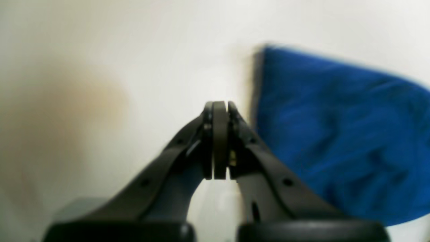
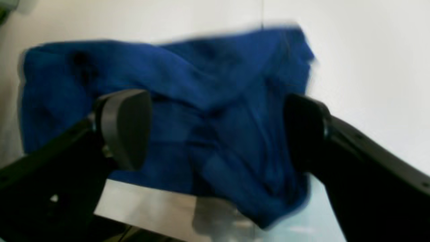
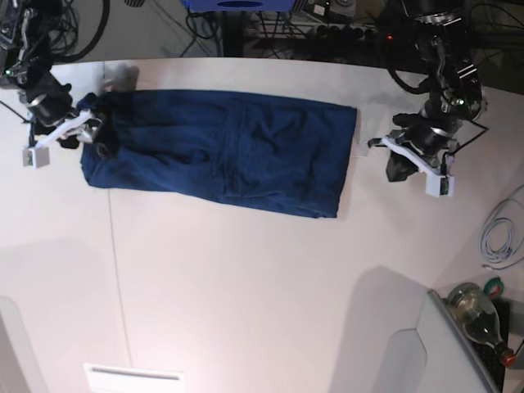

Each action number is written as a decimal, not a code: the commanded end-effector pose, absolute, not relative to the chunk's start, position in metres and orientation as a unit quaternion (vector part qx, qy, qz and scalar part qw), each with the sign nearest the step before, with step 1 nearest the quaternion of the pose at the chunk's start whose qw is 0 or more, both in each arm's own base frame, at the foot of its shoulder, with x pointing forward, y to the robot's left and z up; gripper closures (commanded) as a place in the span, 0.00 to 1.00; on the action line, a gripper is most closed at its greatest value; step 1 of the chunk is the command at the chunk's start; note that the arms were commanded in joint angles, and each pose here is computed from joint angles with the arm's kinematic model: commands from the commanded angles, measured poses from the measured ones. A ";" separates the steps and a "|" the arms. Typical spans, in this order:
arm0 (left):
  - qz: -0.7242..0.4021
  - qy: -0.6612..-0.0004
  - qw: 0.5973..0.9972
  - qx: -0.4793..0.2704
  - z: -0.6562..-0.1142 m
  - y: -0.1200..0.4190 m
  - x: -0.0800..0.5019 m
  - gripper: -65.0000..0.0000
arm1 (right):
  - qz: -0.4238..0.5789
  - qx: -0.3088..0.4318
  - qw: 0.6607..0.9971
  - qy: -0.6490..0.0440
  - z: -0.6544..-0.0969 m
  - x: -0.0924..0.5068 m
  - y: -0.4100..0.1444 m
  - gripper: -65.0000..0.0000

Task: Layout the t-shirt on the table in an organized manner, then fold the t-shirt properly
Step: 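Release the fabric and raise both grippers away from the shirt, then reposition both grippers at the ends of the folded shirt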

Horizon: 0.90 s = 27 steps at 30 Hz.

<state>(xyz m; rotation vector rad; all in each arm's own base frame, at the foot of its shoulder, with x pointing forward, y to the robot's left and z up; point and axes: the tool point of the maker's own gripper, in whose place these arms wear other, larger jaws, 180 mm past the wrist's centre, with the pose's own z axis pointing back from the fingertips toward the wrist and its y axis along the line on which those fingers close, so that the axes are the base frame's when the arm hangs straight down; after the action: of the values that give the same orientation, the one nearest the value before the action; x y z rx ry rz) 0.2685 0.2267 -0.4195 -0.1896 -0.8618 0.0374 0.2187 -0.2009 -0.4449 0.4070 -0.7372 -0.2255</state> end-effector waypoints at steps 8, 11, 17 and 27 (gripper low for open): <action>0.034 -0.450 0.890 -0.064 -0.422 0.278 0.245 1.00 | -0.102 0.173 0.903 -0.380 -0.417 0.195 -0.219 0.28; 0.037 -0.446 0.892 -0.066 -0.425 0.276 0.242 1.00 | -0.088 0.166 0.901 -0.390 -0.403 0.187 -0.213 0.53; 0.043 -0.451 0.888 -0.081 -0.426 0.259 0.245 1.00 | -0.042 0.206 0.925 -0.317 -0.429 0.159 -0.168 0.98; 0.018 -0.445 0.889 -0.110 -0.430 0.228 0.249 1.00 | -0.031 0.194 0.941 -0.274 -0.464 0.164 -0.165 1.00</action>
<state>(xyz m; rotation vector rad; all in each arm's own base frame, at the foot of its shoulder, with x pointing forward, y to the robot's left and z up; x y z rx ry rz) 0.2408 0.2247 -0.4407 -0.2283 -0.8787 0.0404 0.1552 -0.1606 -0.4722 0.3971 -0.5184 -0.0673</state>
